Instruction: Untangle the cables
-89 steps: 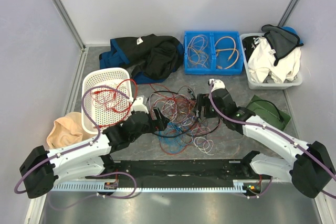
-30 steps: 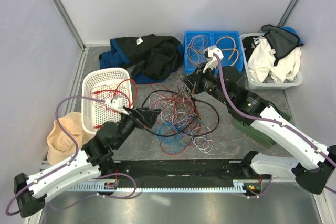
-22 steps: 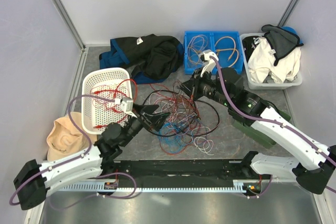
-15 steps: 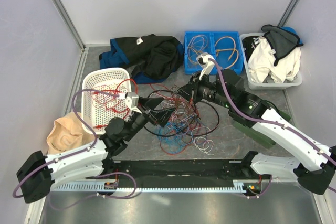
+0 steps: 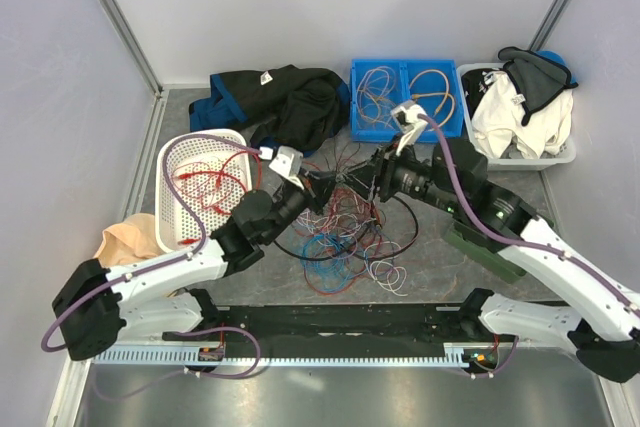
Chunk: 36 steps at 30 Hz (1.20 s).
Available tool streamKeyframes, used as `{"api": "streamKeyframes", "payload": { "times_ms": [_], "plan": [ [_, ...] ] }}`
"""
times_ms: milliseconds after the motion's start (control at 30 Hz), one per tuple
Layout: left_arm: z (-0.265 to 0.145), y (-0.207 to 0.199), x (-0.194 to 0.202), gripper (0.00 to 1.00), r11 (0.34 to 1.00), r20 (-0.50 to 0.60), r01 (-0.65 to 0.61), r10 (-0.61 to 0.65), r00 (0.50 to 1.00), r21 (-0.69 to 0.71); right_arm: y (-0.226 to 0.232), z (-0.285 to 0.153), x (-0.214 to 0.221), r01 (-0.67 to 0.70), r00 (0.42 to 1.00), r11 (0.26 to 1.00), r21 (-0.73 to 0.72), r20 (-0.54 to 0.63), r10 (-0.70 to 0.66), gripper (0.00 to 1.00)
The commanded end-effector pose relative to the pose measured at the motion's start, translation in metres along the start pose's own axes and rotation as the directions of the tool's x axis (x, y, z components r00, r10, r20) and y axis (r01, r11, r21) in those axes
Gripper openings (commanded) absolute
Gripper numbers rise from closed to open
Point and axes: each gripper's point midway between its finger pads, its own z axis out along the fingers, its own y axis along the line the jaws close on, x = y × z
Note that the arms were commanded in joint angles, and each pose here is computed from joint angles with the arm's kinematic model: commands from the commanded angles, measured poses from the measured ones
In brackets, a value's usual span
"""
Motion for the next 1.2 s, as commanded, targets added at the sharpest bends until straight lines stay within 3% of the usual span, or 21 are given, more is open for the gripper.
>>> {"api": "streamKeyframes", "payload": {
  "times_ms": [0,67,100,133,200,233,433,700,867,1167],
  "plan": [
    [-0.003,0.016,-0.058,0.02,0.983,0.036,-0.05,0.057,0.998,-0.174,-0.015,-0.035,-0.025,0.049,0.989,0.992,0.119,0.131,-0.065,0.58],
    [-0.007,0.017,-0.096,0.02,0.974,0.089,-0.027,0.048,0.995,-0.225,-0.025,-0.051,-0.026,0.066,0.981,0.984,0.167,0.167,-0.095,0.62],
    [-0.011,0.02,-0.095,0.02,0.967,0.048,-0.045,0.059,0.997,-0.249,-0.032,-0.056,-0.027,0.065,0.977,0.977,0.202,0.187,-0.104,0.63],
    [-0.011,0.014,-0.12,0.02,0.968,0.084,-0.04,0.062,0.995,-0.246,-0.033,-0.067,-0.031,0.066,0.97,0.976,0.209,0.216,-0.112,0.63],
    [-0.014,0.01,-0.135,0.02,0.968,0.079,-0.05,0.072,0.994,-0.246,-0.045,-0.074,-0.023,0.065,0.967,0.966,0.251,0.224,-0.123,0.63],
    [-0.014,-0.001,-0.156,0.02,0.975,0.11,-0.042,0.067,0.992,-0.218,-0.048,-0.076,-0.021,0.065,0.965,0.964,0.259,0.228,-0.127,0.63],
    [-0.005,-0.039,-0.198,0.02,0.994,0.101,-0.035,0.045,0.994,-0.102,-0.061,-0.063,0.003,0.081,0.97,0.963,0.257,0.204,-0.136,0.6],
    [0.003,-0.064,-0.219,0.02,1.0,0.096,-0.025,0.026,0.995,-0.015,-0.048,-0.03,0.006,0.099,0.967,0.984,0.146,0.219,-0.13,0.59],
    [0.005,-0.068,-0.227,0.02,0.999,0.102,-0.032,0.032,0.994,-0.008,-0.031,-0.012,-0.016,0.116,0.947,0.99,0.08,0.292,-0.135,0.59],
    [0.006,-0.069,-0.226,0.02,0.999,0.096,-0.036,0.036,0.995,-0.005,-0.017,0.034,-0.034,0.128,0.938,0.992,0.008,0.324,-0.124,0.57]
  ]
}}
